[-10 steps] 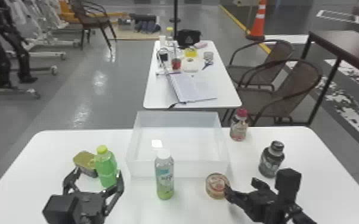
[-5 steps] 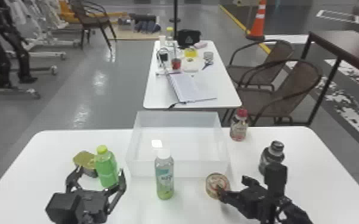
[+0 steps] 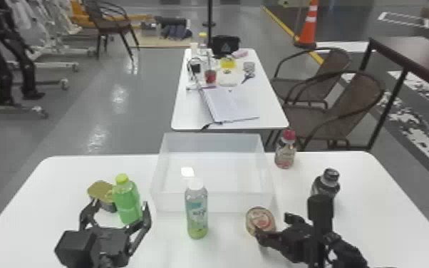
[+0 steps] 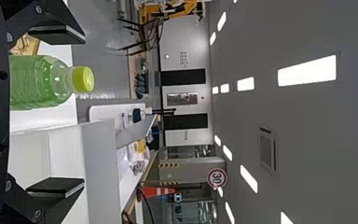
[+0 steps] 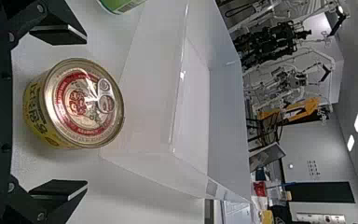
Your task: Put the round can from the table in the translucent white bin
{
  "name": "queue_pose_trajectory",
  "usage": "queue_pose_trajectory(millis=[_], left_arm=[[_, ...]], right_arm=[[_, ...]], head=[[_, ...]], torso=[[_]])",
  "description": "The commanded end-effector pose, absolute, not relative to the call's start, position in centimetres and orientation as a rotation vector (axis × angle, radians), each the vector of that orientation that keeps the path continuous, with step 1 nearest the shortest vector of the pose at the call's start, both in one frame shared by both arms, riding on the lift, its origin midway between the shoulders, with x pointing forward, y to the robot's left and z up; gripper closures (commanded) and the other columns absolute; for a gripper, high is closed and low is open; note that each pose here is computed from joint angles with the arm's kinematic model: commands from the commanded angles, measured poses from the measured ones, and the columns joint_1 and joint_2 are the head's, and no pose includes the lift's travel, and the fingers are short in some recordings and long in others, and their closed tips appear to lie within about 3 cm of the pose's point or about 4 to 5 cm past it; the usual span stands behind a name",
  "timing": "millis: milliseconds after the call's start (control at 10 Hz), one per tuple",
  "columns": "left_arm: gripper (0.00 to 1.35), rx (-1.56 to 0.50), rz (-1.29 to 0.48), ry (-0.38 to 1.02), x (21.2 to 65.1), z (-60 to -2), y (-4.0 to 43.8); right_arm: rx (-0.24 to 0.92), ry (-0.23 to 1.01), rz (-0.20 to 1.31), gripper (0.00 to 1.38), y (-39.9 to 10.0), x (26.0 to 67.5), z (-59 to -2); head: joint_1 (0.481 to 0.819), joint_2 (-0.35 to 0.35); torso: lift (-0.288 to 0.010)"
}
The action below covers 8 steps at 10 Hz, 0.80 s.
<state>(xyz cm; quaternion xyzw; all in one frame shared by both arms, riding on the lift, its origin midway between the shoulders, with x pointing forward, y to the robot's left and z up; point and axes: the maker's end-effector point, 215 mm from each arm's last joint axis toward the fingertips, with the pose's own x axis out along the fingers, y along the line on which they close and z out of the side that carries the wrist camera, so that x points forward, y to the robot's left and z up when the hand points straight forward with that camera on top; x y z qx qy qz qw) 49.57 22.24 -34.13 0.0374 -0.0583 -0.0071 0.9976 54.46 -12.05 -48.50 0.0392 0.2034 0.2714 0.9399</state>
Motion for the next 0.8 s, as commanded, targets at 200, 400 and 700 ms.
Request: queue_pose_trajectory(millis=[200, 400, 700], left_arm=[[0.21, 0.066, -0.012, -0.120, 49.7, -34.1, 22.2], [0.21, 0.063, -0.012, -0.120, 49.7, -34.2, 22.3], [0.22, 0.058, -0.011, -0.120, 49.7, -34.2, 22.3]], right_arm=[[0.044, 0.459, 0.602, 0.19, -10.7, 54.7, -49.4], [0.029, 0.468, 0.631, 0.19, -9.8, 54.9, -49.5], [0.028, 0.484, 0.631, 0.19, -9.9, 54.8, -50.3]], head=[[0.549, 0.000], [0.549, 0.000], [0.549, 0.000]], torso=[[-0.100], [-0.100], [-0.100]])
